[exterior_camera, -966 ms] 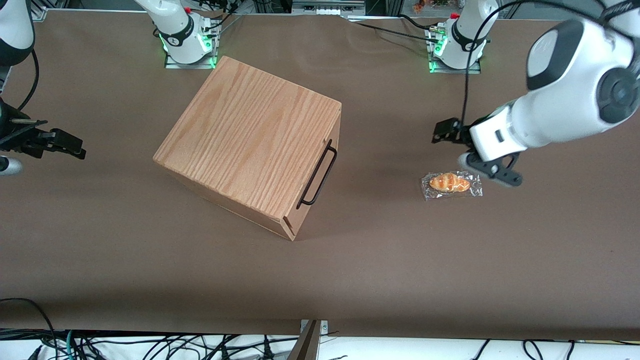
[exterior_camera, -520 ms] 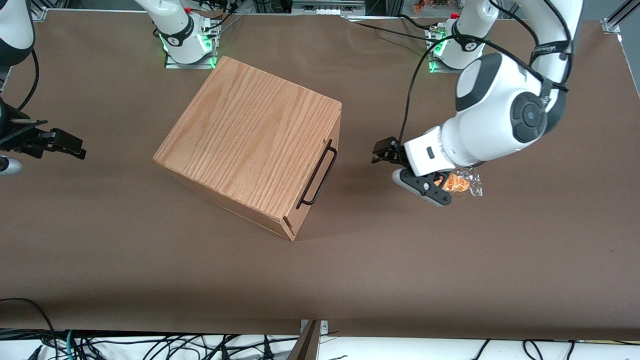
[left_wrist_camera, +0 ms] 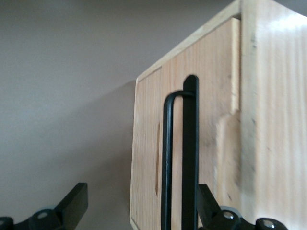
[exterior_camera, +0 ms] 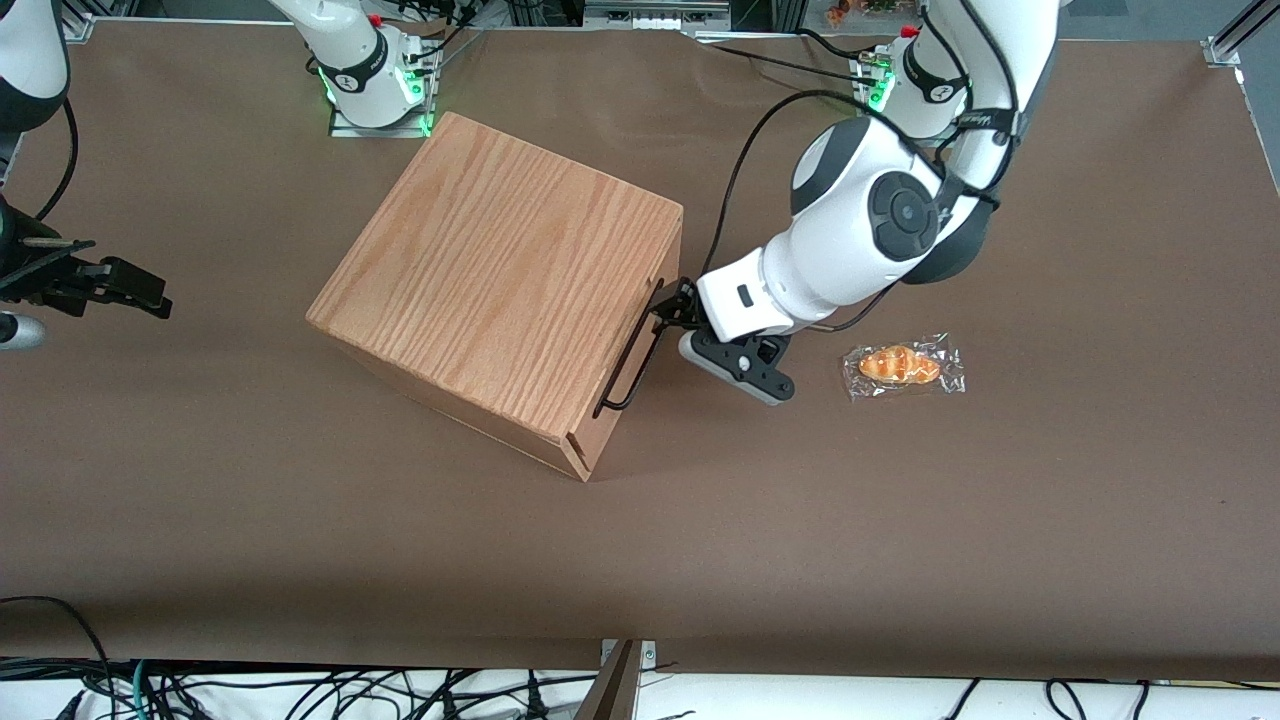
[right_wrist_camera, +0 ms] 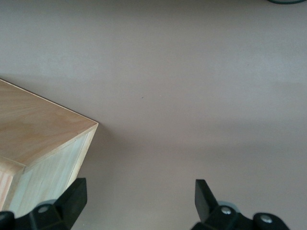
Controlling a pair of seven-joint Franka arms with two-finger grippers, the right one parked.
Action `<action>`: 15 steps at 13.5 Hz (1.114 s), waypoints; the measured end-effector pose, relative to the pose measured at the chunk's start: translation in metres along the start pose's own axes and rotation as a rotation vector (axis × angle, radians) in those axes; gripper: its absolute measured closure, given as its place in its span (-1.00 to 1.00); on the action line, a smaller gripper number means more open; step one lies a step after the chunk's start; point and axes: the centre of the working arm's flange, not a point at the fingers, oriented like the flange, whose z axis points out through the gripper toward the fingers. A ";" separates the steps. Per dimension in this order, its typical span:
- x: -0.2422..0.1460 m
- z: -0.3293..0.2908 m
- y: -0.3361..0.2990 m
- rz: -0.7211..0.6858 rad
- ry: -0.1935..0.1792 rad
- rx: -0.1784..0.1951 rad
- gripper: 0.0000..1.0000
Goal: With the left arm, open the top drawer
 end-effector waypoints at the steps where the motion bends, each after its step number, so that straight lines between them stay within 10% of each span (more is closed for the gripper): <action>1: 0.001 0.010 -0.003 -0.004 0.004 0.002 -1.00; 15: 0.001 0.043 -0.008 -0.010 -0.011 0.006 -1.00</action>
